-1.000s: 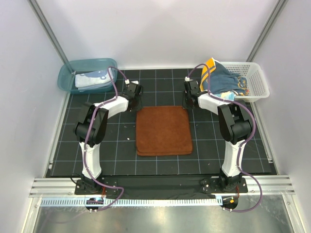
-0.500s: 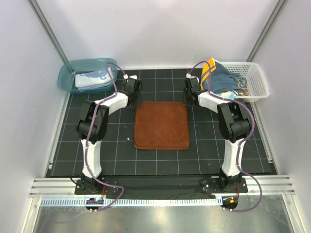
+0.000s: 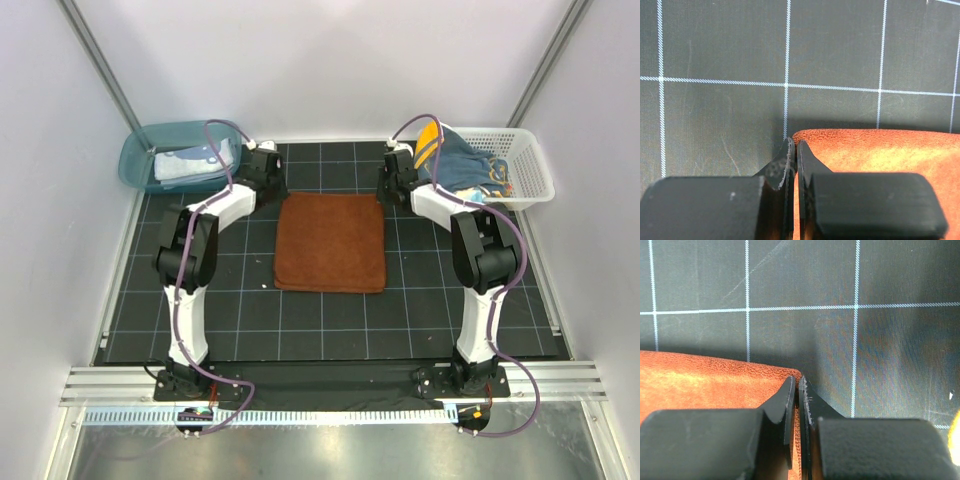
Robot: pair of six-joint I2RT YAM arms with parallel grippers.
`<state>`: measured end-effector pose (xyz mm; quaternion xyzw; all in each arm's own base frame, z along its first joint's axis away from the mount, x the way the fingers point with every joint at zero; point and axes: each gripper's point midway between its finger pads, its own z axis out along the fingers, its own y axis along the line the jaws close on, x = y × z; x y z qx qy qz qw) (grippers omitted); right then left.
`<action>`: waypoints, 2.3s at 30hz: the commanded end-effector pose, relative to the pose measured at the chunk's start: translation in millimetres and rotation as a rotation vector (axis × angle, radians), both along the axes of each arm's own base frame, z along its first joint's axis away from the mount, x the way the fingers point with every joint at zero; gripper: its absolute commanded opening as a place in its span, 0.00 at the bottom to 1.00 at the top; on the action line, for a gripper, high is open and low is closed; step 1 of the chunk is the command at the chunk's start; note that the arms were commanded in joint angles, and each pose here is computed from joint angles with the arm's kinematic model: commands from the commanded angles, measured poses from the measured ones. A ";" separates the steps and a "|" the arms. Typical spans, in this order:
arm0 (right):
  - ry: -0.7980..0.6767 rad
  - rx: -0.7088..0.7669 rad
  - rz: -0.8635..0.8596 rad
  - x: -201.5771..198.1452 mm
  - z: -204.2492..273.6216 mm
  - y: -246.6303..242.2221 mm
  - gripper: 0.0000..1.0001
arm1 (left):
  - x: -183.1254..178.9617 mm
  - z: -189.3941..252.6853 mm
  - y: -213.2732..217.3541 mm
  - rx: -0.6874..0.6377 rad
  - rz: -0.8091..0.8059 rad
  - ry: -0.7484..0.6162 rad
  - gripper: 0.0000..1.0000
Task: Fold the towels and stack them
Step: Fold the towel
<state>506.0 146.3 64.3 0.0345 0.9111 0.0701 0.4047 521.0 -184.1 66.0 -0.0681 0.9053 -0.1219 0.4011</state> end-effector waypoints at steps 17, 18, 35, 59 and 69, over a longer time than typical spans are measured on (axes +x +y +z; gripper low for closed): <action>-0.117 0.103 -0.003 -71.1 68.2 -7.6 0.01 | -68.6 66.1 10.2 -0.139 0.019 -0.111 0.00; -0.131 0.106 -0.004 -75.6 73.8 -8.4 0.01 | -76.7 59.3 11.7 -0.134 0.019 -0.095 0.00; -0.127 0.130 -0.006 -154.8 57.7 -1.7 0.01 | -146.3 57.3 14.6 -0.128 0.001 -0.111 0.00; -0.093 0.138 -0.024 -204.5 27.4 -3.1 0.01 | -187.4 28.4 18.9 -0.120 -0.016 -0.067 0.00; -0.057 0.188 0.007 -220.0 3.5 6.2 0.01 | -202.0 5.9 19.5 -0.110 -0.016 -0.022 0.00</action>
